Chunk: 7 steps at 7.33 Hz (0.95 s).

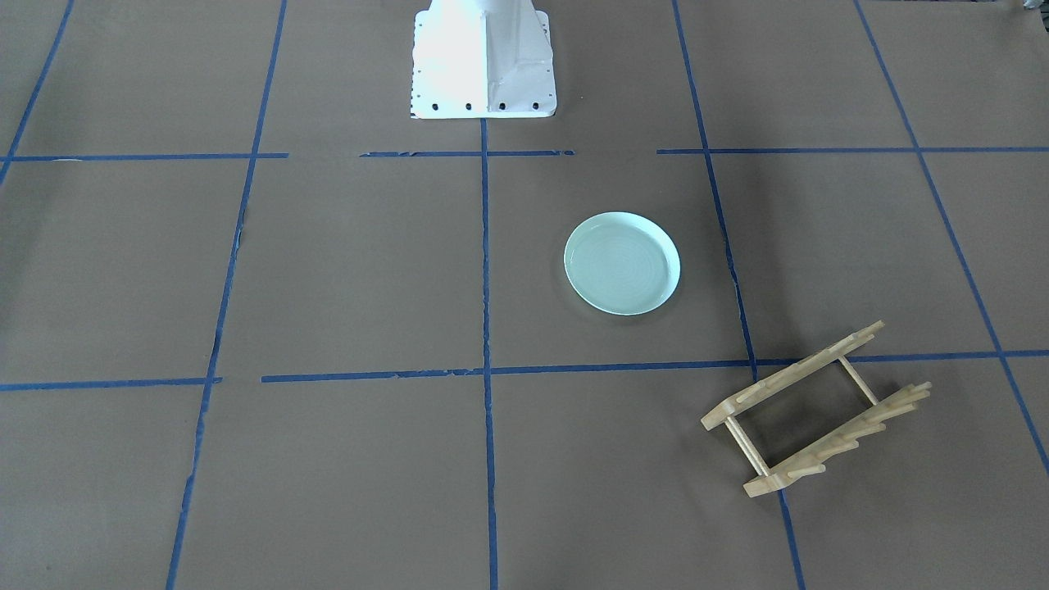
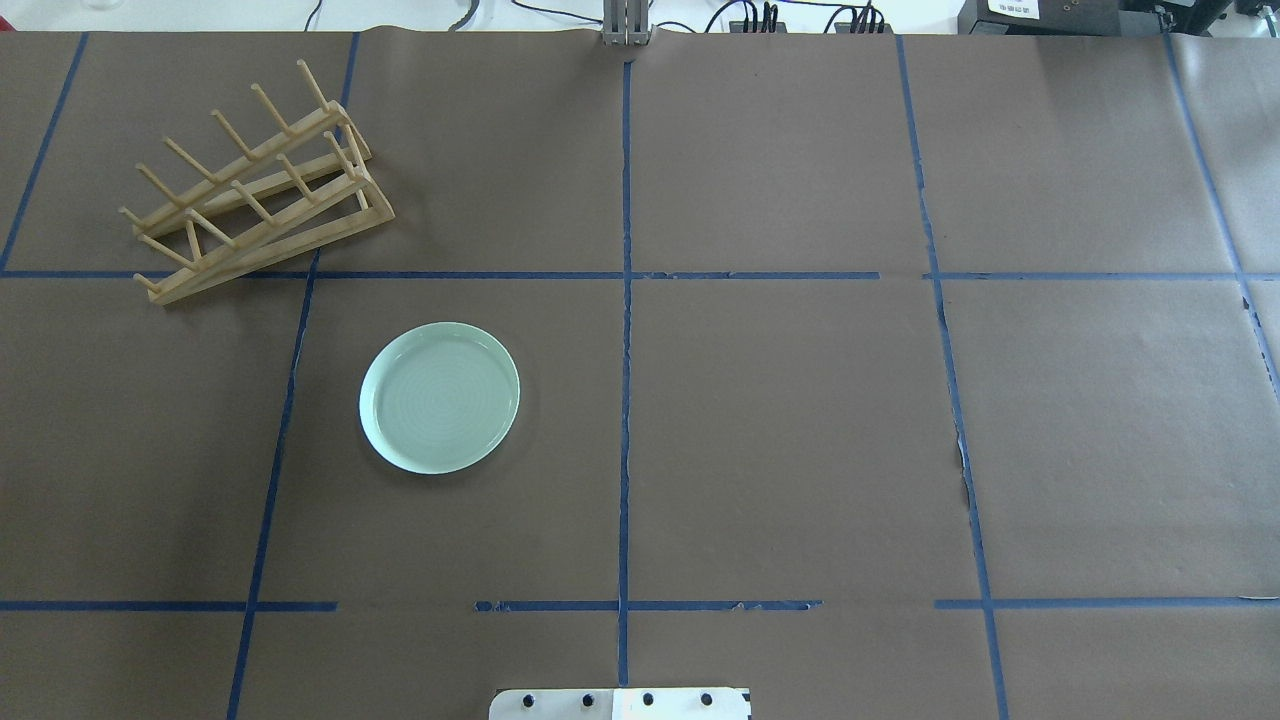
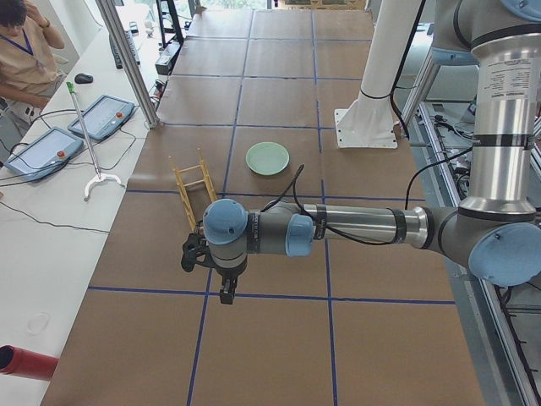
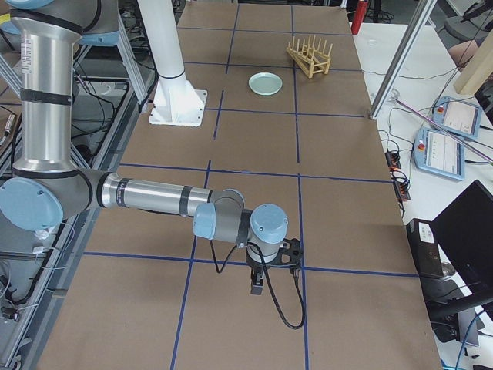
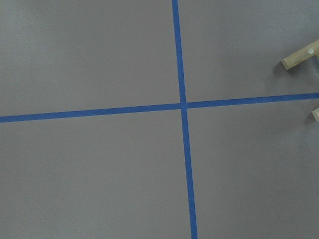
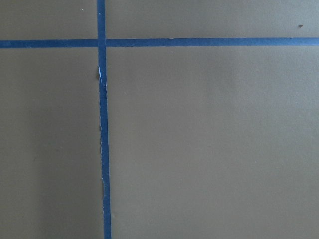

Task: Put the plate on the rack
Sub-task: 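Move the left gripper from the rack area toward the pale green plate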

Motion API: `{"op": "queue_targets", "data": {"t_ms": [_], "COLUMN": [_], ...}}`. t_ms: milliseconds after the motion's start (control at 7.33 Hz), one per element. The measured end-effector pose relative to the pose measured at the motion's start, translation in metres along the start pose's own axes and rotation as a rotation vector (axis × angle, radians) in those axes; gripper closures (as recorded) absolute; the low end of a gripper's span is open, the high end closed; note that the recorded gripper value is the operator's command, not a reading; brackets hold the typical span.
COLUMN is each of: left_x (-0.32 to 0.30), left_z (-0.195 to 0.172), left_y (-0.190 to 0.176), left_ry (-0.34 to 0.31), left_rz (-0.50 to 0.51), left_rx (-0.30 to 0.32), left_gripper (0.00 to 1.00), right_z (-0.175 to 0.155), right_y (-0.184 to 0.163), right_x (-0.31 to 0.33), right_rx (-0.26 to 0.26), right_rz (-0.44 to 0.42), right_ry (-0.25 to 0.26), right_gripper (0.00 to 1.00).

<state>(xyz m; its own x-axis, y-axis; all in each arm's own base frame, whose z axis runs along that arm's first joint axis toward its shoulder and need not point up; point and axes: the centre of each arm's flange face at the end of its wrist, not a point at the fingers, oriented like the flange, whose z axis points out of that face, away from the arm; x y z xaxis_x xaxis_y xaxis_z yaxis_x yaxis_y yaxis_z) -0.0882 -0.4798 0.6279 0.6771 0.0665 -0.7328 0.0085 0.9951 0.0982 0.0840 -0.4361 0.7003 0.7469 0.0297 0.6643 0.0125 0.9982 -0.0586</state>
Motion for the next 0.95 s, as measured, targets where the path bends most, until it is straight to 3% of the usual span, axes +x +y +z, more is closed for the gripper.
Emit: {"op": "queue_targets", "data": {"t_ms": [545,955], "left_x": [0.008,0.036], "left_z": [-0.006,-0.032], "left_y": [-0.009,-0.036], "left_ry": [-0.017,-0.025], "left_rz": [0.002,-0.056], "left_rx": [-0.011,0.048], "left_gripper": [0.00,0.00], "right_z": [0.000,0.000], "right_y": [0.000,0.000], "right_x": [0.000,0.000], "right_rx": [0.000,-0.001], "right_rz": [0.000,0.000], "right_ry": [0.000,0.000], "right_gripper": [0.00,0.00]}}
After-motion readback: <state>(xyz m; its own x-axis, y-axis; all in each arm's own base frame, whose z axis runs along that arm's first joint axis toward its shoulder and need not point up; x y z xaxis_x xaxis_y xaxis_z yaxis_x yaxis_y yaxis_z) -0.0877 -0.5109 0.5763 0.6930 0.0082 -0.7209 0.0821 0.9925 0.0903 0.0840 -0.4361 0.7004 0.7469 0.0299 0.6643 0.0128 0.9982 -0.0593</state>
